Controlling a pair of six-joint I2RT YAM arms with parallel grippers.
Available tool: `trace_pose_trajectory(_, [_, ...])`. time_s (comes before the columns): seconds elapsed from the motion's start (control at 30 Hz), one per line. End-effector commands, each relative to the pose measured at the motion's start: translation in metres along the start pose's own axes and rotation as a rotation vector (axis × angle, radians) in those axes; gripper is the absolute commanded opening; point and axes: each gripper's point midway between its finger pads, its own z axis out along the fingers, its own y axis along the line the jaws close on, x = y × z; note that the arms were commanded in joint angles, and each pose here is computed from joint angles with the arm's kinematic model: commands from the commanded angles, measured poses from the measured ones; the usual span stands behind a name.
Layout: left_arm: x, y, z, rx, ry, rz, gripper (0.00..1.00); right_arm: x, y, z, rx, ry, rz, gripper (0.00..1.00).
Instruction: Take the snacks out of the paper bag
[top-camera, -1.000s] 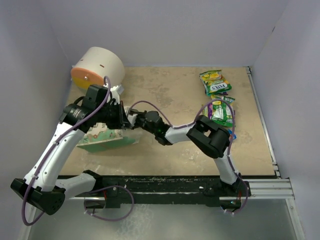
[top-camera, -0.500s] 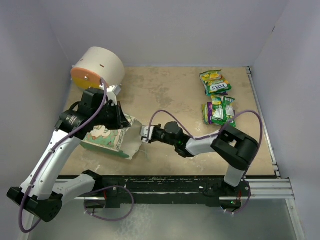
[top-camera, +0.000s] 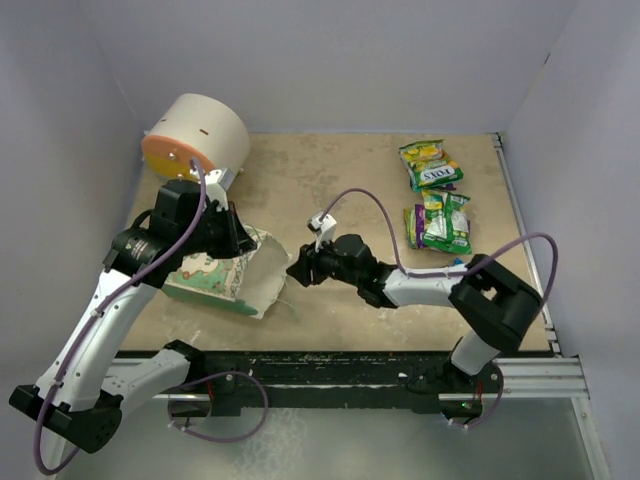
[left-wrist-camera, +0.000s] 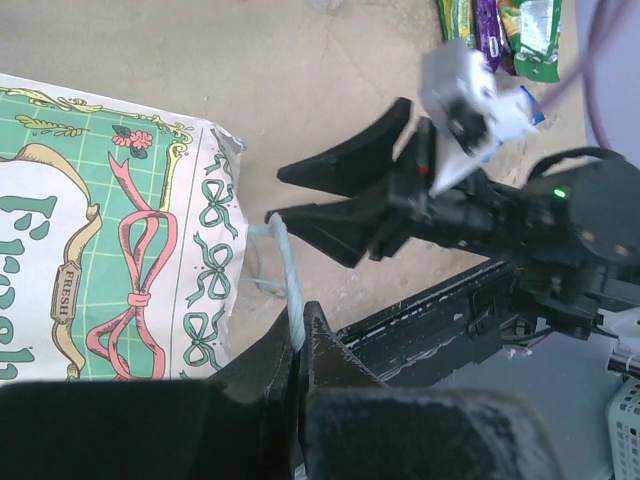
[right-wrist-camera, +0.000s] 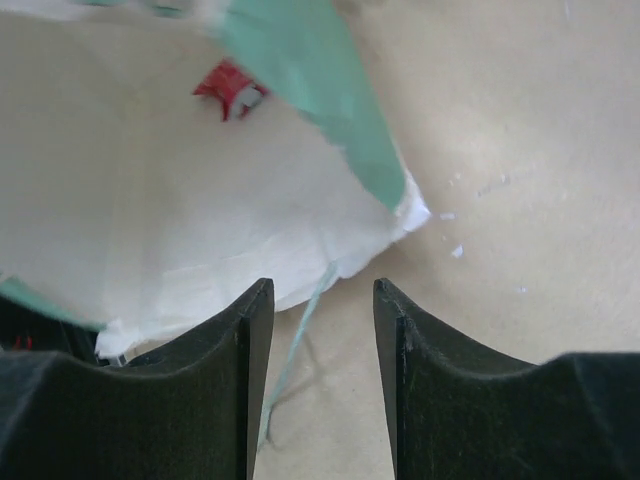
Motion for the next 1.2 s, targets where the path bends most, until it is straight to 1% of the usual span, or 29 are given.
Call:
trace_pose_trajectory(0.0, [-0.019,-0.007,0.001,0.023,-0.082,-0.019,0.0,0.019,-0.013,0.017,0.072,0.115,0.422,0.48])
trace_pose_trajectory(0.1, [-0.023,-0.012,0.004,0.043,-0.077,-0.017,0.0,0.022,-0.019,0.027,0.002,0.121,0.636,0.49])
trace_pose_trajectory(0.13, [-0.023,-0.012,0.005,0.042,-0.072,-0.014,0.0,0.028,-0.02,0.031,-0.004,0.145,0.686,0.49])
trace_pose_trajectory(0.17, [-0.024,-0.013,0.006,0.043,-0.069,-0.009,0.0,0.034,-0.02,0.036,-0.006,0.166,0.703,0.51])
trace_pose_trajectory(0.23, [-0.024,-0.014,0.008,0.05,-0.062,-0.002,0.0,0.037,-0.019,0.044,-0.015,0.173,0.717,0.53])
trace_pose_trajectory(0.3, [-0.025,-0.016,0.011,0.06,-0.051,0.008,0.0,0.035,-0.017,0.049,-0.036,0.161,0.751,0.53])
trace_pose_trajectory(0.47, [-0.03,-0.021,0.012,0.077,-0.046,0.039,0.0,0.039,-0.013,0.061,-0.057,0.191,0.803,0.53])
trace_pose_trajectory(0.53, [-0.033,-0.023,0.012,0.082,-0.048,0.051,0.0,0.046,-0.013,0.065,-0.051,0.21,0.825,0.51])
trace_pose_trajectory(0.63, [-0.038,-0.027,0.013,0.097,-0.048,0.071,0.0,0.052,-0.012,0.072,-0.049,0.227,0.86,0.42])
trace_pose_trajectory(0.73, [-0.046,-0.034,0.013,0.116,-0.044,0.091,0.0,0.052,-0.004,0.085,-0.073,0.24,0.885,0.28])
trace_pose_trajectory(0.8, [-0.051,-0.039,0.015,0.126,-0.029,0.112,0.0,0.049,0.002,0.092,-0.09,0.231,0.914,0.22])
trace_pose_trajectory(0.83, [-0.059,-0.043,0.014,0.135,-0.034,0.133,0.0,0.048,0.003,0.094,-0.091,0.219,0.943,0.2])
trace_pose_trajectory(0.87, [-0.063,-0.046,0.015,0.141,-0.029,0.149,0.0,0.033,0.007,0.102,-0.118,0.186,0.949,0.17])
trace_pose_trajectory(0.93, [-0.069,-0.054,0.016,0.167,-0.021,0.176,0.0,0.025,0.01,0.108,-0.137,0.156,0.968,0.12])
trace_pose_trajectory(1.07, [-0.075,-0.064,0.02,0.209,-0.007,0.209,0.0,0.008,0.019,0.12,-0.191,0.084,1.016,0.02])
trace_pose_trajectory(1.17, [-0.073,-0.072,0.023,0.234,0.01,0.232,0.0,-0.005,0.026,0.13,-0.23,0.034,1.013,0.0])
